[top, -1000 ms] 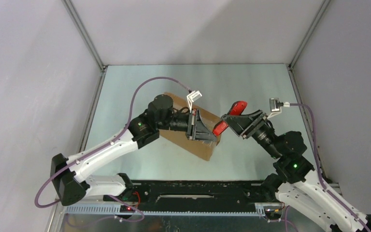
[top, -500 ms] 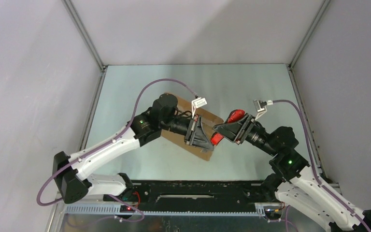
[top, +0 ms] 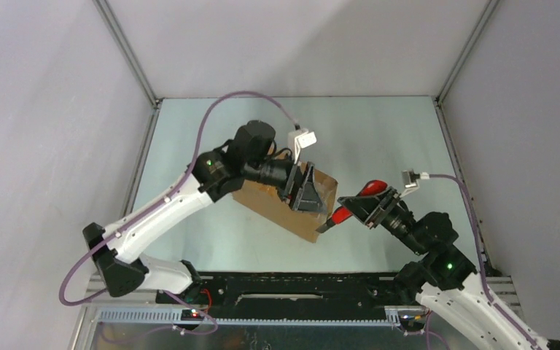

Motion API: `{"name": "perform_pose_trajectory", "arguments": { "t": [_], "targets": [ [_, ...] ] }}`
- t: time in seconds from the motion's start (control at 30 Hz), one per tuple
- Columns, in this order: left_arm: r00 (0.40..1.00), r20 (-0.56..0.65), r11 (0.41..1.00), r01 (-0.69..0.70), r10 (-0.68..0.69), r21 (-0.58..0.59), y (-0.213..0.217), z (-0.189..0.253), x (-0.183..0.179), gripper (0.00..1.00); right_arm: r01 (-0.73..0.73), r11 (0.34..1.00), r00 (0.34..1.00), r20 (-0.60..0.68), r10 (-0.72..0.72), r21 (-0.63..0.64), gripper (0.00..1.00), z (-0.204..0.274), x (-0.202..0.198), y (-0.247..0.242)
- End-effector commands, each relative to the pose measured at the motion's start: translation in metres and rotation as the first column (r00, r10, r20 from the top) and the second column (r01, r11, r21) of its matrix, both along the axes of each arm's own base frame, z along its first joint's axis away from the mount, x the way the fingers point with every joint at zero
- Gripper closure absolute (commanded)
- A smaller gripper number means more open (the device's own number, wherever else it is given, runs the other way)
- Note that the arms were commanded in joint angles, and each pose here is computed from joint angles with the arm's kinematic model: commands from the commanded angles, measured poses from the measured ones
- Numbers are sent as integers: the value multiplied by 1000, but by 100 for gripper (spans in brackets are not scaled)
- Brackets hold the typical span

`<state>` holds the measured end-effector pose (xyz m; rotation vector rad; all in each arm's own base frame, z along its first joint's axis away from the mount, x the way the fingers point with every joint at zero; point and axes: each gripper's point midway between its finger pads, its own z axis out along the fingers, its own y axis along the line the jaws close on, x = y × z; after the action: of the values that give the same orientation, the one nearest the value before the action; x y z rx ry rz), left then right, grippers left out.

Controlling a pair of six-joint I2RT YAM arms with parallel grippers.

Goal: Unpack the express box
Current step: Adjust the knife, then cut the express box at the center of the board.

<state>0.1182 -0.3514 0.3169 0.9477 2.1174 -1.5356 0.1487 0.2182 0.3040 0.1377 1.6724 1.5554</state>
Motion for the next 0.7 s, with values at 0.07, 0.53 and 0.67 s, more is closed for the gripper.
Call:
{"name": "perform_pose_trajectory", "arguments": {
  "t": [0.07,0.53,0.67],
  "targets": [
    [938,347,935,-101,-25,341,33,-24,57,2,384,922,903,-224,-367,37,100,-45,32,-62],
    [938,341,857,-228,66,461,22,-61,102,0,503,859,840,-290,-459,96,100,-70,41,-84],
    [968,249,865,-95,-35,493,19,-67,83,0,477,873,855,-283,-434,100,100,-71,43,-75]
  ]
}}
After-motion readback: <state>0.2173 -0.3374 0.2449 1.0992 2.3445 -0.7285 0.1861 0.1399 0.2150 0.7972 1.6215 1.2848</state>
